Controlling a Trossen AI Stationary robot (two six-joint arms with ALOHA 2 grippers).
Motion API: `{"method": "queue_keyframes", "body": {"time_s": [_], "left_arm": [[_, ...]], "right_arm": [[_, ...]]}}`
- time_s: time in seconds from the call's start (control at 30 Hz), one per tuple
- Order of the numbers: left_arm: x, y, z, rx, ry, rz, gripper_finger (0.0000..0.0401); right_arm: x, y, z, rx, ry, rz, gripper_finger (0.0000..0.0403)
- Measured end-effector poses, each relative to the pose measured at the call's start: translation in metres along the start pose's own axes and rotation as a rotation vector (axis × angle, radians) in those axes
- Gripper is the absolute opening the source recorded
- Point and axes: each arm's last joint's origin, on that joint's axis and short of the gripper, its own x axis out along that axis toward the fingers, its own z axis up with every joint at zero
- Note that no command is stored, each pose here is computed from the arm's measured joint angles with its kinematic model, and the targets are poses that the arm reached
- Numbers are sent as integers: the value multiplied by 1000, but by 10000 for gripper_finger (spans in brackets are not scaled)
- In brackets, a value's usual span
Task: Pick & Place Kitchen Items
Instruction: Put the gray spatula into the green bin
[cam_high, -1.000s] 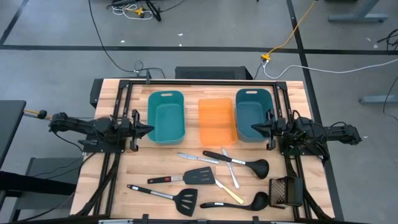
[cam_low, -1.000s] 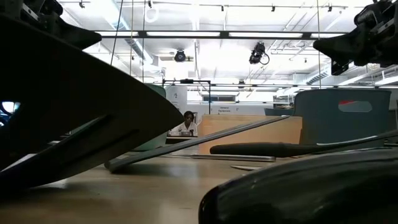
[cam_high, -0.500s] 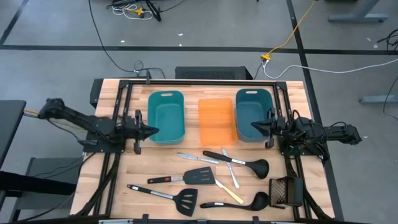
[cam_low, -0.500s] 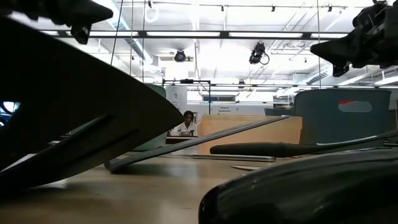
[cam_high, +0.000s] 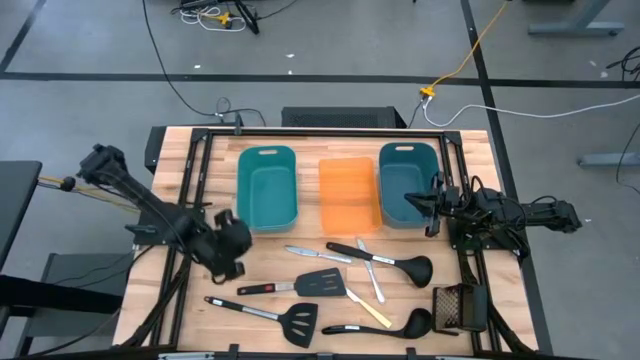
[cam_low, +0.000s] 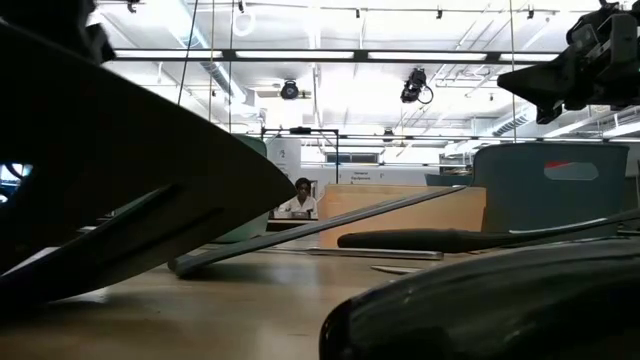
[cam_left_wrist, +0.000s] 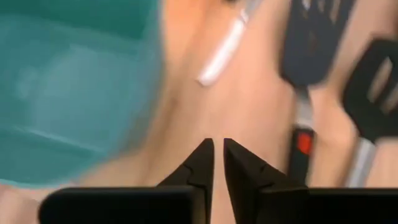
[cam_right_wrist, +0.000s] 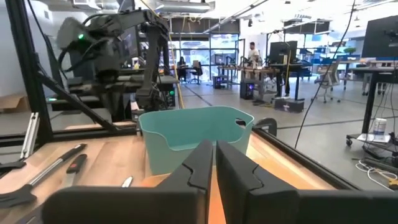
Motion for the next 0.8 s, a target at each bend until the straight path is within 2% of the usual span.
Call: {"method": "queue_keyframes", "body": {"time_s": [0.1,0.2,0.3,0.53,0.8], "left_arm": [[13,-21,-6,38,49,-76,81],[21,-40,-5,44,51,-201,122],[34,-53,-5,57,60,-260,167],[64,-63,-18,112,144,-191,244],[89,-68,-26,165,176,-132,257]], "right_arm": [[0,0,0,0,0,1,31],[0,0,0,1,-3,1,31],[0,0,1,3,-12,-6,31],[0,0,-2,48,17,-4,31],[0,0,-4,46,36,-6,31]]}}
